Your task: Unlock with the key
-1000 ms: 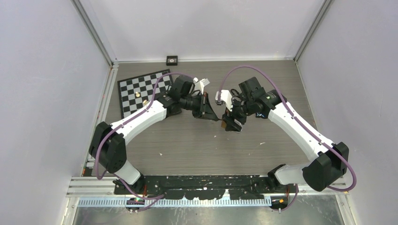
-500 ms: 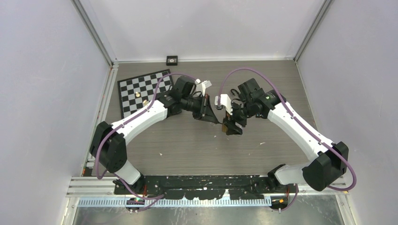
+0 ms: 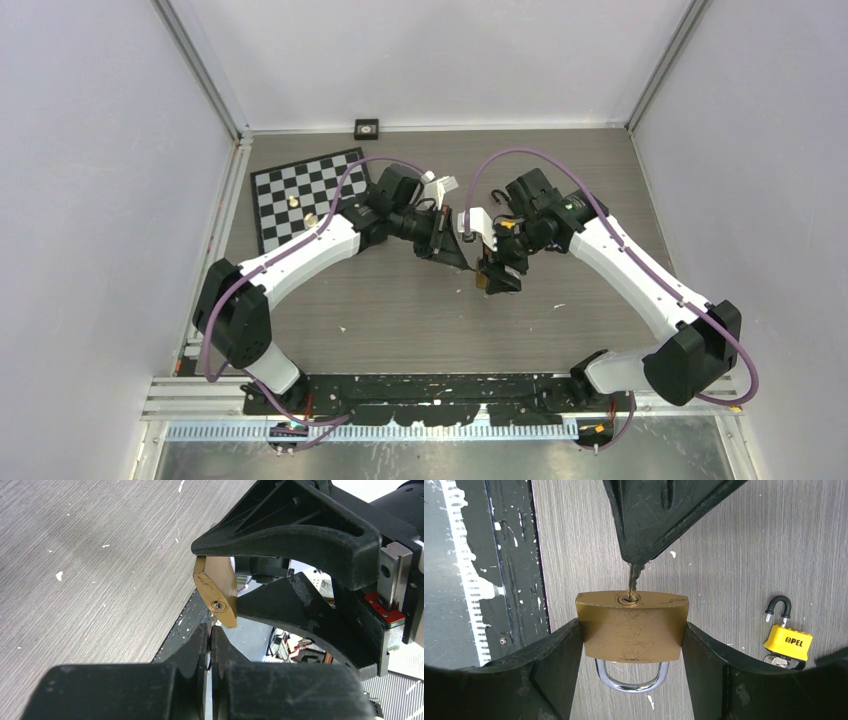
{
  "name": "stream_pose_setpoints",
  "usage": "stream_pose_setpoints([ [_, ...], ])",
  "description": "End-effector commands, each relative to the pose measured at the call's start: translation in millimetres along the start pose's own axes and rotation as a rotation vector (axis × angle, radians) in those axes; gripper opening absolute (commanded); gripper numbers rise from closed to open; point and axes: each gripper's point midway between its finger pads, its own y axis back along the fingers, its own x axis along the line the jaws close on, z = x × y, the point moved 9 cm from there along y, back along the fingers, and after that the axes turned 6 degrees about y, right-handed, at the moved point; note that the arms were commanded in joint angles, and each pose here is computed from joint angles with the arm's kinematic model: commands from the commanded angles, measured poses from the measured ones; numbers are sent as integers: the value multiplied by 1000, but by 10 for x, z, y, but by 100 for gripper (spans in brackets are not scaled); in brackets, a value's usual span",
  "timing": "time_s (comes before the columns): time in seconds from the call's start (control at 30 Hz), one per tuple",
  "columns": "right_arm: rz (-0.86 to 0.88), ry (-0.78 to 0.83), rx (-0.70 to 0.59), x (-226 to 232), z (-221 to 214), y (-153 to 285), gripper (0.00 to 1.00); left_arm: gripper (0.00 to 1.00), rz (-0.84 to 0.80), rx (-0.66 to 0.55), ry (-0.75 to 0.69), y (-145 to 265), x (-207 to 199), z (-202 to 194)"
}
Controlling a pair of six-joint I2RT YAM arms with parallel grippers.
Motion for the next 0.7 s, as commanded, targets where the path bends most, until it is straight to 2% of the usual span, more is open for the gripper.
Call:
stream_pose_setpoints([
  [0.0, -64, 158, -160, -104, 380, 157, 1, 0, -56, 0, -58, 19, -141, -5],
  [0.23, -147, 182, -130, -157, 346, 190, 1, 0, -68, 11, -36, 29, -159, -24],
  [0.67, -190, 253, -74, -132, 233, 205, 1, 0, -76, 10, 33, 56, -73, 14],
])
